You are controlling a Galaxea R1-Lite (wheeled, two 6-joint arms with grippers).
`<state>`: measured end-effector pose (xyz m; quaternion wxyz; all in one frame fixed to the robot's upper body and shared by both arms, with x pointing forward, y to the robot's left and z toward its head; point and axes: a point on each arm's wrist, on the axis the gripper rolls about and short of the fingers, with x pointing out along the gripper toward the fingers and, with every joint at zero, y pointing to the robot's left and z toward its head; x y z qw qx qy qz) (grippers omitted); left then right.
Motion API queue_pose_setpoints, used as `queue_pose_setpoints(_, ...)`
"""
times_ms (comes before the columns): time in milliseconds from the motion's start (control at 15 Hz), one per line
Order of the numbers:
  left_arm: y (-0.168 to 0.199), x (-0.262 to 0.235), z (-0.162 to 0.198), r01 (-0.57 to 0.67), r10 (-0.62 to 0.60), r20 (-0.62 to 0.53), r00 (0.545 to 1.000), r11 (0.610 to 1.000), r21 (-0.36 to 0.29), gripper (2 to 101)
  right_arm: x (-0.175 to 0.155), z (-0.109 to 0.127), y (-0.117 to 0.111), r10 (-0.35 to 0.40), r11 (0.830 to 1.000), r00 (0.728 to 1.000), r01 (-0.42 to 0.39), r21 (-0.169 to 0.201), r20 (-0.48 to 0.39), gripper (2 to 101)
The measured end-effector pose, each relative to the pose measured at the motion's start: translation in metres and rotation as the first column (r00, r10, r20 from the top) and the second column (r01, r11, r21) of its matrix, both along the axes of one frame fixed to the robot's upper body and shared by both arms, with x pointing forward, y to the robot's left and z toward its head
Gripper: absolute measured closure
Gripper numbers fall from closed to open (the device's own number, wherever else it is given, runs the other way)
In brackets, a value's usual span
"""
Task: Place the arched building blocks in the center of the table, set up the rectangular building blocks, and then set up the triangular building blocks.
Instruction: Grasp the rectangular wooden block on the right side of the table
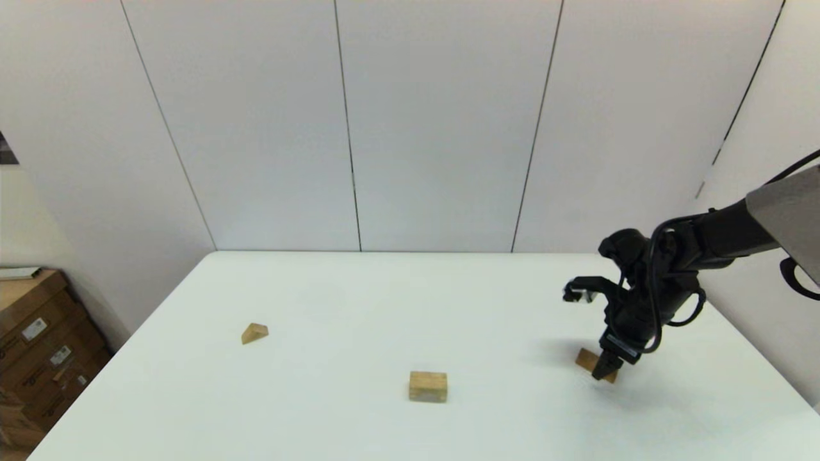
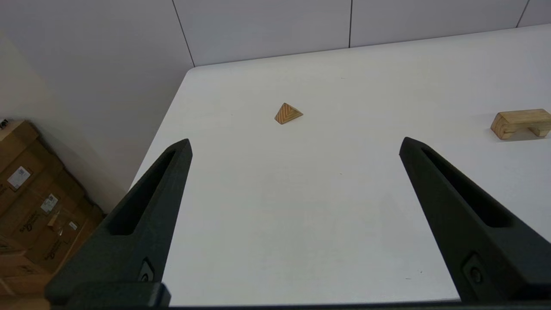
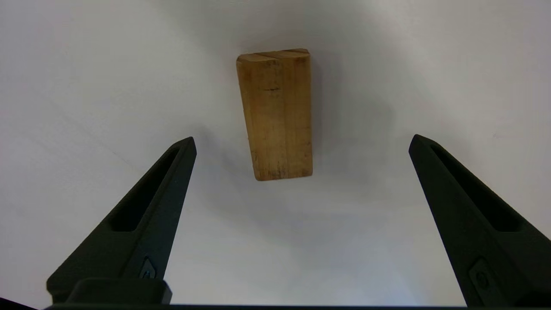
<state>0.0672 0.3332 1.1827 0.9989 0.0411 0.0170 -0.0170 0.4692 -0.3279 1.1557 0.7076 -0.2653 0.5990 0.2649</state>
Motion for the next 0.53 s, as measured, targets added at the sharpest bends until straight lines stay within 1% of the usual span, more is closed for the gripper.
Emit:
queue_pose_setpoints(267, 0.0, 0.0, 0.0, 0.0, 0.0, 0.0, 1.0, 1.0, 0.0, 5.4, 0.001, -0.008, 0.001, 0.036, 0.999, 0.999, -0.036, -0.005, -0.02, 4.3)
queue_pose_setpoints(533, 0.0, 0.0, 0.0, 0.0, 0.0, 0.0, 1.0, 1.0, 0.0, 5.4, 0.002, -0.016, 0.004, 0.05, 0.999, 0.998, -0.05, -0.006, -0.039, 4.3)
